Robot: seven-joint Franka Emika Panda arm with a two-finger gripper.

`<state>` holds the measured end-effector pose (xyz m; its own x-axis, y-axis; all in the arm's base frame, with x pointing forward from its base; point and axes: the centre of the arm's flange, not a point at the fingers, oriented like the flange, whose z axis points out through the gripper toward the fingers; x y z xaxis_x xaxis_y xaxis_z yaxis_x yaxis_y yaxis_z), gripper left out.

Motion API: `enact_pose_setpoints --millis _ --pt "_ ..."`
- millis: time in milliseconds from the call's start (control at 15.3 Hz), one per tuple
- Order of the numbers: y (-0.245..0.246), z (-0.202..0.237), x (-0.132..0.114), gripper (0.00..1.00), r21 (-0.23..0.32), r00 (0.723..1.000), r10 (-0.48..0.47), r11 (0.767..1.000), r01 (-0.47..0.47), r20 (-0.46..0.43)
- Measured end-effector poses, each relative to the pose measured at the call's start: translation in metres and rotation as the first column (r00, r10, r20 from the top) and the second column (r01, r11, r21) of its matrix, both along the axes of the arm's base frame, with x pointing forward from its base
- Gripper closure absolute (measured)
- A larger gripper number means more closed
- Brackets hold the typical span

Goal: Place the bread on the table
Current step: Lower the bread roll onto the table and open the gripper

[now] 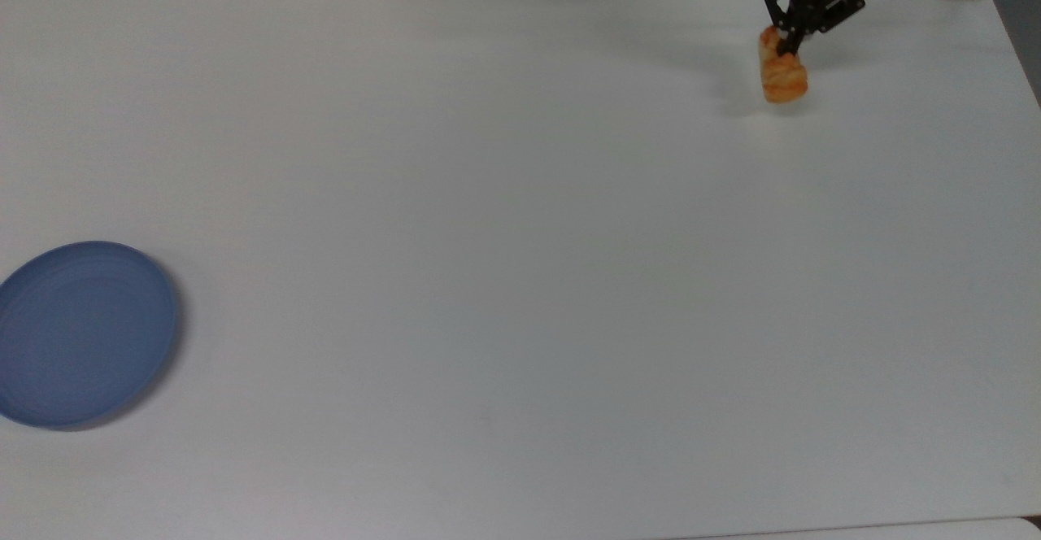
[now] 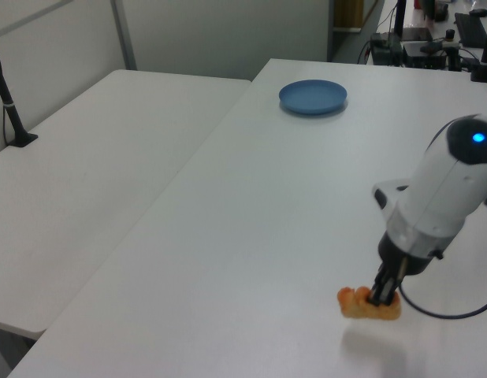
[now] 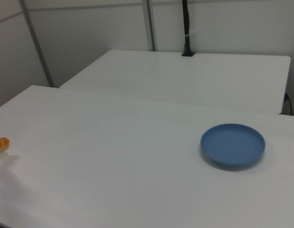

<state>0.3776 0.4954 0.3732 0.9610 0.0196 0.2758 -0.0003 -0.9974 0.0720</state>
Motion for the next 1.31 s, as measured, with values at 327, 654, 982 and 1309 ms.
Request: enact_pose_setpoints --millis 327,654,982,1309 --pt "0.04 -0.015 -0.006 0.93 0.021 1.0 0.005 1.0 -0.005 0.0" --pt "0.071 -0.041 -0.051 0.93 0.0 0.999 0.047 0.999 -0.047 0.0" --pt "0.077 -0.056 -0.058 0.63 -0.013 0.999 0.04 0.999 -0.039 0.025" --pt "0.077 -0.057 -0.054 0.13 -0.012 0.999 0.034 0.999 -0.034 0.024"
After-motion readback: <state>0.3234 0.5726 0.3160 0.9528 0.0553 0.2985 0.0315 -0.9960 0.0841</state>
